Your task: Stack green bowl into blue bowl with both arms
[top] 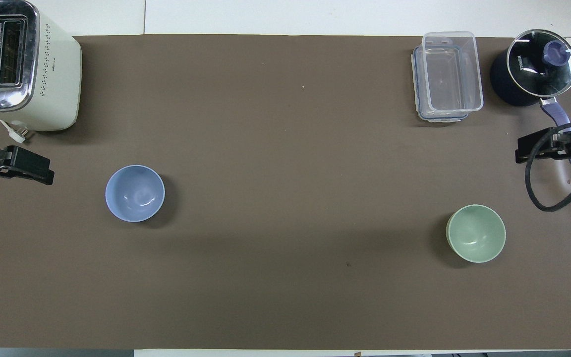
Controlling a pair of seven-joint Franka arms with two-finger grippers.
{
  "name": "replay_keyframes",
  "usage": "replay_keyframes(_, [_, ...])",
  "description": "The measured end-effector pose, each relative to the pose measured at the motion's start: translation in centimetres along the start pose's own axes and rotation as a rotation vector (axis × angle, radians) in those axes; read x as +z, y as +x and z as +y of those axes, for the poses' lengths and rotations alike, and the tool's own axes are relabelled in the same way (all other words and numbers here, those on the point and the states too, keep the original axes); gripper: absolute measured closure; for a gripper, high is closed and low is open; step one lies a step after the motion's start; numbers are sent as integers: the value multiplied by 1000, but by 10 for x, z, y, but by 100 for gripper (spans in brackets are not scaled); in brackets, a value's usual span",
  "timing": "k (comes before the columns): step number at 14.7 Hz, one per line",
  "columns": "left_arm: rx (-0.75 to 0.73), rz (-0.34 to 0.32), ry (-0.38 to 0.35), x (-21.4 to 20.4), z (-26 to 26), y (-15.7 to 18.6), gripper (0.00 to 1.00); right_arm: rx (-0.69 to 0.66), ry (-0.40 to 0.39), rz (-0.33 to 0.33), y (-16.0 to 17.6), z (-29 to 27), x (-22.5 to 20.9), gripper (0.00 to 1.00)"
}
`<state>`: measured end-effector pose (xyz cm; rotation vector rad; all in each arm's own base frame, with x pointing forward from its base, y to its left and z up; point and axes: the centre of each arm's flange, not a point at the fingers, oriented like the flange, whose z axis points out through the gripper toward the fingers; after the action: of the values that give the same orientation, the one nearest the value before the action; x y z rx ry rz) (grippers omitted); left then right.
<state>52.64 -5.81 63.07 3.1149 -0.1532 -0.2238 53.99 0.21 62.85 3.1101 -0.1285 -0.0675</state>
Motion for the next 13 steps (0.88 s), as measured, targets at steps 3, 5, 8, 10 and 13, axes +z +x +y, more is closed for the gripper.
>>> replay_keyframes(3, [0,0,0,0,0,0,0,-1,0,0,0,0,0,0])
replay_keyframes(5, [0,-1,0,0,0,0,0,-1,0,0,0,-1,0,0])
replay_keyframes(8, [0,-2,0,1,0,0,0,-4,0,-3,0,-2,1,0])
replay_keyframes(10, [0,-3,0,1,0,0,0,-6,-1,-7,0,-3,3,0])
replay_keyframes(13, [-3,33,0,10,-1,6,0,-5,-1,-12,0,-3,5,0])
